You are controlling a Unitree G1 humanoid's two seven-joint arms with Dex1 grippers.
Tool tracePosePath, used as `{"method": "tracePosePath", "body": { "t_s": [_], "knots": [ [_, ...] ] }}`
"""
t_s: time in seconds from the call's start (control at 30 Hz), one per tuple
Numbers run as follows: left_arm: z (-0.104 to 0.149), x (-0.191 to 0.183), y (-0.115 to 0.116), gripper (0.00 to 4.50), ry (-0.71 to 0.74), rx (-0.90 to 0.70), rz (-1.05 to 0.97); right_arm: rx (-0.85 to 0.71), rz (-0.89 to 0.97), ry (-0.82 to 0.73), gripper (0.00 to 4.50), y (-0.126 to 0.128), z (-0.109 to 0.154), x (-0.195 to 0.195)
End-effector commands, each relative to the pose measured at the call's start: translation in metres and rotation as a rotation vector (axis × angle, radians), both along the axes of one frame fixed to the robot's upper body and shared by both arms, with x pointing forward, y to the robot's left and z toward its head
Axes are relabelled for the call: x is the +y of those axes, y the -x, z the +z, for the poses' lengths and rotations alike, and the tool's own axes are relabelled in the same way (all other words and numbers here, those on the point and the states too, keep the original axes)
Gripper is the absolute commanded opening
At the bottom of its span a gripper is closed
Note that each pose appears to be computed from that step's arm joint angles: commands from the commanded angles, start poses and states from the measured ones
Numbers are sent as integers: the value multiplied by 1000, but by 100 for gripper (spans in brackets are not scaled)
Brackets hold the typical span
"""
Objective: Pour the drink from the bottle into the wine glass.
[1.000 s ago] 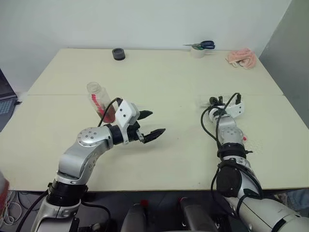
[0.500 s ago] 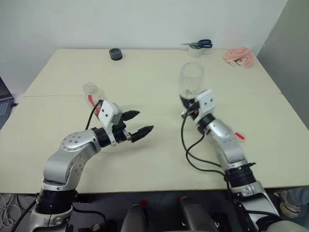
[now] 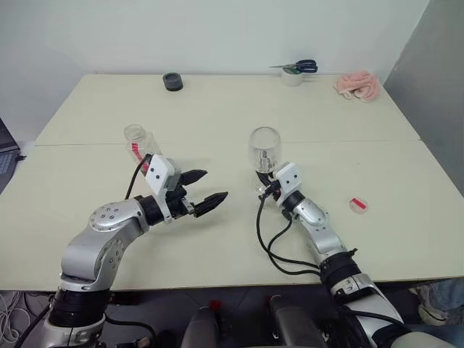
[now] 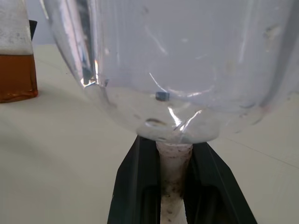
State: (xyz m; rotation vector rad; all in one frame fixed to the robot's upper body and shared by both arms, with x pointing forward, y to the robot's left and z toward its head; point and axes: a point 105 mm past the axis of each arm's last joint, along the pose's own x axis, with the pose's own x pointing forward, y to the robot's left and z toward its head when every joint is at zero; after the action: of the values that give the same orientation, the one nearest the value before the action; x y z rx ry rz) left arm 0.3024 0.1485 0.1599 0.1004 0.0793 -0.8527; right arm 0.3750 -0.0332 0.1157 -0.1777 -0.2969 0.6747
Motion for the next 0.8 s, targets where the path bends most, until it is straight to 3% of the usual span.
{"method": "tracePosePath", "body": {
  "t_s": [0.03,0.23,0.43,0.67,0.8],
  "knots": [
    [13,3,3,450,-2,-54,6,64,27,26,26,0,-13,7],
    [13,5,0,450,-3,-62,21,77,21,24,222,-3,-12,3],
    [16,25,-9,450,89,-86,131,3,61,167,441,9,-1,-5],
    [-12,67,-1,450,130,-82,355,98,104,400,446,37,8,-57],
    [-19,100,6,450,204,-123,551,164,119,459,446,49,46,-102]
  ]
}}
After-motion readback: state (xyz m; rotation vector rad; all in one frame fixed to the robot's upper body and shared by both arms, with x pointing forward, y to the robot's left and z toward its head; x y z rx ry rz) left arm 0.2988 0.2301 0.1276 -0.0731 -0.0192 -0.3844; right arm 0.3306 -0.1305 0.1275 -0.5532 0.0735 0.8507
